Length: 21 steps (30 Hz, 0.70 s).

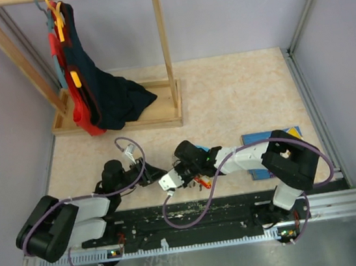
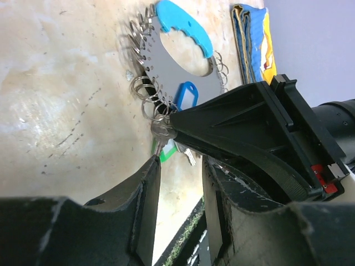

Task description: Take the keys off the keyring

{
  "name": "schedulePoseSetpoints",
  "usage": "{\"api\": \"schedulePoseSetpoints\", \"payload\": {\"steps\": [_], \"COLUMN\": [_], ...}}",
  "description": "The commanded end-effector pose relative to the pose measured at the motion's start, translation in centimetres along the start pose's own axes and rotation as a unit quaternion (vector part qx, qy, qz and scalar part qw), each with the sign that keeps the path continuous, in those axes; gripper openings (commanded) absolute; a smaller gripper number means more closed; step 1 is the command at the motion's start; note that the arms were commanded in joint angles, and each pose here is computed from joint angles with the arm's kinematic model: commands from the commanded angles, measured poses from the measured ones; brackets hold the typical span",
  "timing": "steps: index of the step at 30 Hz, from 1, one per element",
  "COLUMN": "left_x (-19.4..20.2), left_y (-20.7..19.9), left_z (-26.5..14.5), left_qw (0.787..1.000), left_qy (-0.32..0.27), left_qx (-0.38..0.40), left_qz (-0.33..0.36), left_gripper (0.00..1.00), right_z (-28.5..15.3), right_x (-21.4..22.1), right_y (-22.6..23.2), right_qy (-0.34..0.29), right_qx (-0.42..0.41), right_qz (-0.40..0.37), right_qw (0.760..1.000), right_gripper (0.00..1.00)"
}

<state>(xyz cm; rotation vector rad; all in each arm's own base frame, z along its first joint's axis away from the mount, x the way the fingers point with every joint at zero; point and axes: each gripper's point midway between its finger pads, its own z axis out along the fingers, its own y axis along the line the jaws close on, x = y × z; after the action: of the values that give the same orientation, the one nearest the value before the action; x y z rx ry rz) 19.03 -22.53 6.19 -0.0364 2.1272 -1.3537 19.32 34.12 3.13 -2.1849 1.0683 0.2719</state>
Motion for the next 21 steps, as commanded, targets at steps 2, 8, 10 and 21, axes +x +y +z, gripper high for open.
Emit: {"api": "schedulePoseSetpoints", "payload": {"steps": [2,8,10,21], "left_x": [0.1,-0.1,-0.4,-2.5], "left_y": [2.0,2.4,2.4,1.9], "left_z": [-0.3,-0.5,-0.5,-1.6], "left_qw": [0.998,0.997,0.997,0.991], "left_qy": [0.003,-0.001,-0.005,-0.049], "left_qx": [-0.054,-0.065,-0.070,-0.084], "left_qz": [0.019,0.029,0.036,0.092], "left_gripper": [0.42,0.41,0.41,0.44], "right_z": [0.2,1.1,1.3,1.5], "right_x": [-1.1,-0.8,-0.9,-0.7], "right_y": [-2.3,-1.7,-1.6,-1.5], "right_qy": [-0.009,-0.004,-0.002,0.009], "right_qx": [0.026,0.017,0.017,0.016], "right_qz": [-0.011,-0.009,-0.010,-0.013], "right_qw": [1.000,1.000,1.000,1.000], "right_gripper": [0.23,0.23,0.23,0.12]}}
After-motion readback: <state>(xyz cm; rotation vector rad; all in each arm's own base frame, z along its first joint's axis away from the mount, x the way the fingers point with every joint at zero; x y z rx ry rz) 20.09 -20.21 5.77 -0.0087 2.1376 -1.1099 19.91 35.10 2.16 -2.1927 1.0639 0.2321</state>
